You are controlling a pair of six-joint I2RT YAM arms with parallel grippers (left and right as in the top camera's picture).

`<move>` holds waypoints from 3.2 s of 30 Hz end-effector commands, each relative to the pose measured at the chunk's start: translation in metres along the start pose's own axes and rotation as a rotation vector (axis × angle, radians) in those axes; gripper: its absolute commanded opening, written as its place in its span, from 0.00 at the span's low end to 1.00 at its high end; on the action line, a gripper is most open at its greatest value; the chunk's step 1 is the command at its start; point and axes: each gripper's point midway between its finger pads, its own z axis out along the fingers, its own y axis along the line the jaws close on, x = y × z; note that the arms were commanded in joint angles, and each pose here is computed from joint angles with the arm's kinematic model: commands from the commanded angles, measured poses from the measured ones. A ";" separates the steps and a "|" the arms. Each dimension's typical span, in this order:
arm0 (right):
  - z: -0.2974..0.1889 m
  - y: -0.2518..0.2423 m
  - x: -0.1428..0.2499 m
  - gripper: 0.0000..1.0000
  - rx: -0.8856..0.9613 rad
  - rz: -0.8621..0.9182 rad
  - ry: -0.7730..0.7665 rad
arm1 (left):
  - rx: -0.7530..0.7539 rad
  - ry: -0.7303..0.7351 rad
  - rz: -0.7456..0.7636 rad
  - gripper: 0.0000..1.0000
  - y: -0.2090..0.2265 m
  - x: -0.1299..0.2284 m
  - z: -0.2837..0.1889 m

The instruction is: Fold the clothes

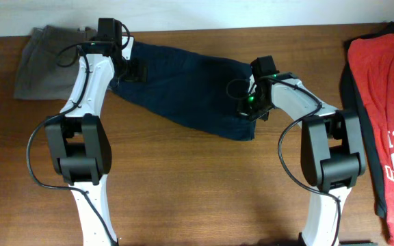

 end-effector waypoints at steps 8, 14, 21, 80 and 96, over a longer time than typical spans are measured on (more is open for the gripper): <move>0.001 -0.093 0.011 0.04 0.239 0.208 0.080 | 0.012 -0.046 -0.015 0.99 -0.001 -0.012 -0.022; -0.017 -0.142 0.005 0.04 0.344 0.217 0.072 | 0.064 -0.049 -0.014 0.99 -0.010 -0.013 -0.022; -0.037 -0.179 -0.010 0.04 0.467 0.193 0.023 | 0.256 -0.025 -0.011 0.80 -0.044 -0.006 -0.032; -0.052 -0.132 0.024 0.04 0.430 0.127 0.160 | 0.109 -0.220 0.183 0.05 -0.097 -0.078 -0.039; -0.123 -0.025 -0.068 0.27 0.048 -0.114 -0.129 | 0.435 0.178 0.190 0.09 -0.194 0.032 -0.079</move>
